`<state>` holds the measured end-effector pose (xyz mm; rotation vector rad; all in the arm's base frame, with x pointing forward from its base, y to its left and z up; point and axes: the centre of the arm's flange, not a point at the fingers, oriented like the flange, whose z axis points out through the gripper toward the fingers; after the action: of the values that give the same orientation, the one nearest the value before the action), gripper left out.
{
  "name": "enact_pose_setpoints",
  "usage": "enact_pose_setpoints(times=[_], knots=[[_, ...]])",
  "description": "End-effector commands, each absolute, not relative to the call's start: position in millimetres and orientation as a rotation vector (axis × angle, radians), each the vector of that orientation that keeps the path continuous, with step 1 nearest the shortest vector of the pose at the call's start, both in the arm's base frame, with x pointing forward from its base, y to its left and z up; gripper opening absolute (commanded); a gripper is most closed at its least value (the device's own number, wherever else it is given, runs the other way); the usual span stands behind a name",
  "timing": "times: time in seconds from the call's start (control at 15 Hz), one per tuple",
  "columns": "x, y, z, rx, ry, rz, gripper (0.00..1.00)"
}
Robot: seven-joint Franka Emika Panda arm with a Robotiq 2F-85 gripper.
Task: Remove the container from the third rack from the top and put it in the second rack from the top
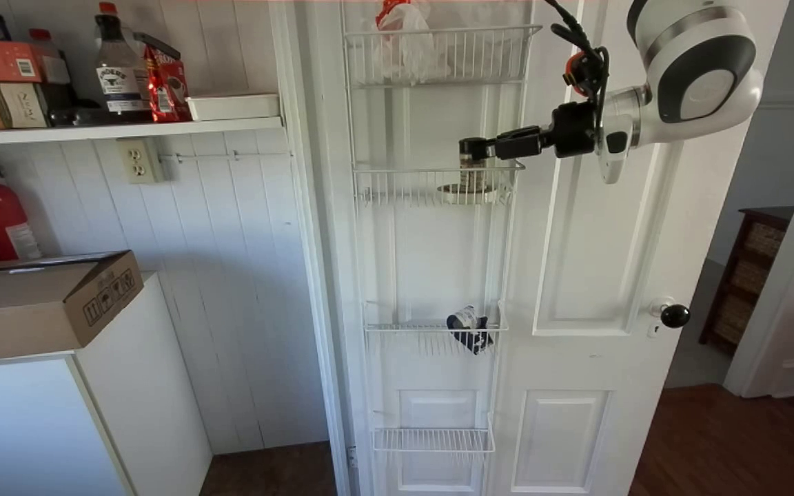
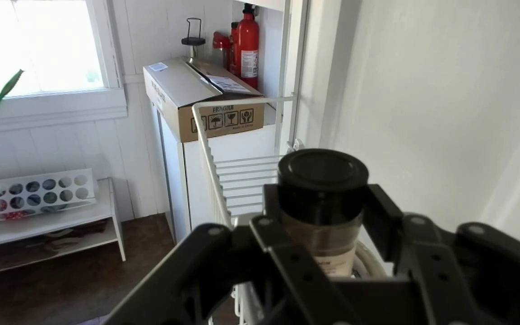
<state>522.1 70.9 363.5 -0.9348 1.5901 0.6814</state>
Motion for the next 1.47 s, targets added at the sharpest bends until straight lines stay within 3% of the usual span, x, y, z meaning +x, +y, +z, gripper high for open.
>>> enact_pose_setpoints(times=[0.0,1.4], knots=[[531,72,364,-0.91,1.578,0.665,0.24],[495,-43,445,-1.203,1.375,0.808,0.24]])
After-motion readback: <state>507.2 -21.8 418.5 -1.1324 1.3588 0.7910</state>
